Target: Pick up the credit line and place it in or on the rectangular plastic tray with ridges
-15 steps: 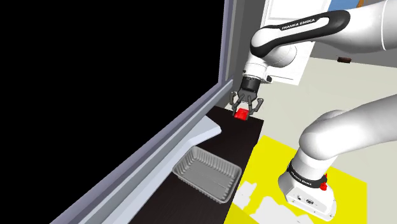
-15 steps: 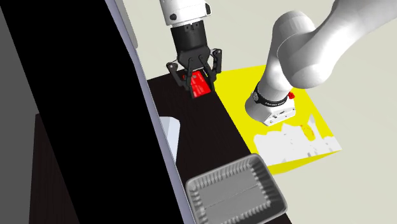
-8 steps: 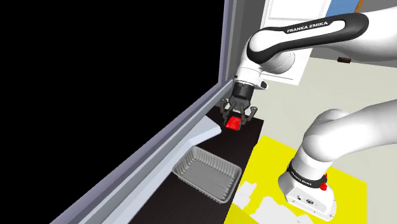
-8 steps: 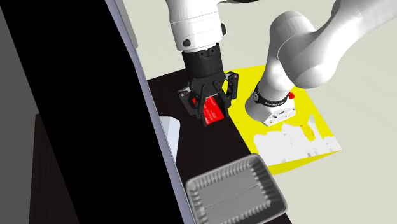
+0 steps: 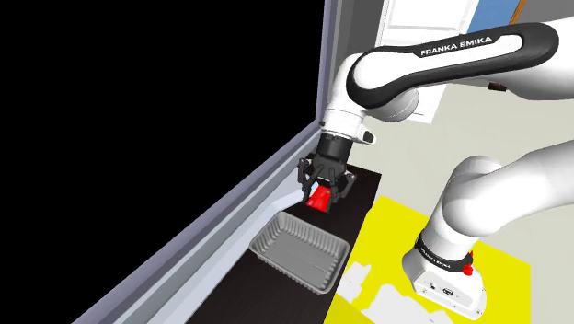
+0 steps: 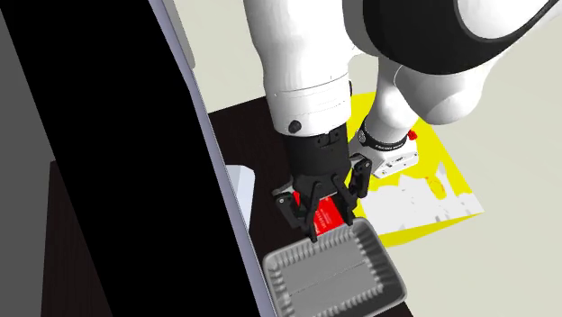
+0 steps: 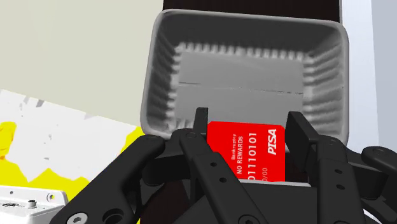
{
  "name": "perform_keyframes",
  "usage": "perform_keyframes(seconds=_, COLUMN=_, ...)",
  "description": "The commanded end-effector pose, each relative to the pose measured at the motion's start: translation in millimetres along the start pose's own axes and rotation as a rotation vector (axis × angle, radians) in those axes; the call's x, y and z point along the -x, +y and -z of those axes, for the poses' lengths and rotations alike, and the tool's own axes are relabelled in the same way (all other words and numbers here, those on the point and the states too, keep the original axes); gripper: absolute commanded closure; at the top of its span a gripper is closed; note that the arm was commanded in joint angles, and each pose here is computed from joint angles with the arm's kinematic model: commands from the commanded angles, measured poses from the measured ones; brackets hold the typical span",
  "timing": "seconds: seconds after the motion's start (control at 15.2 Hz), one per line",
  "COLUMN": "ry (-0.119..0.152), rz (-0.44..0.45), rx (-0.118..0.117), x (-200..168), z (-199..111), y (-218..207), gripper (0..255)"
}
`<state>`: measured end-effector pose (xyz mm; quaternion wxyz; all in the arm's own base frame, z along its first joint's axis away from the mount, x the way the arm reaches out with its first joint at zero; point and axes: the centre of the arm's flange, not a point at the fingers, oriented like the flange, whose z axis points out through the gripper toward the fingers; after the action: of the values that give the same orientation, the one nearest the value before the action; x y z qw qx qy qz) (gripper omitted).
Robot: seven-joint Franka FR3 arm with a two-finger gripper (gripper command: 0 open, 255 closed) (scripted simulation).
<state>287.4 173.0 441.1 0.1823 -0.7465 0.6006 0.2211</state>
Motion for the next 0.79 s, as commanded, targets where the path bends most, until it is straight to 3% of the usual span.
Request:
perform_keyframes(seconds=0.0, ry=-0.001, rz=-0.002, rx=0.0, x=21.8, z=-16.6, y=-4.2, gripper=255)
perform_keyframes(seconds=0.4, ry=-0.001, rz=-0.002, rx=0.0, x=84.0, z=-54.6, y=-11.7, gripper=255)
perform_keyframes(seconds=0.73, ry=-0.001, rz=-0.002, rx=0.0, x=69.5, z=-76.7, y=-11.5, gripper=255)
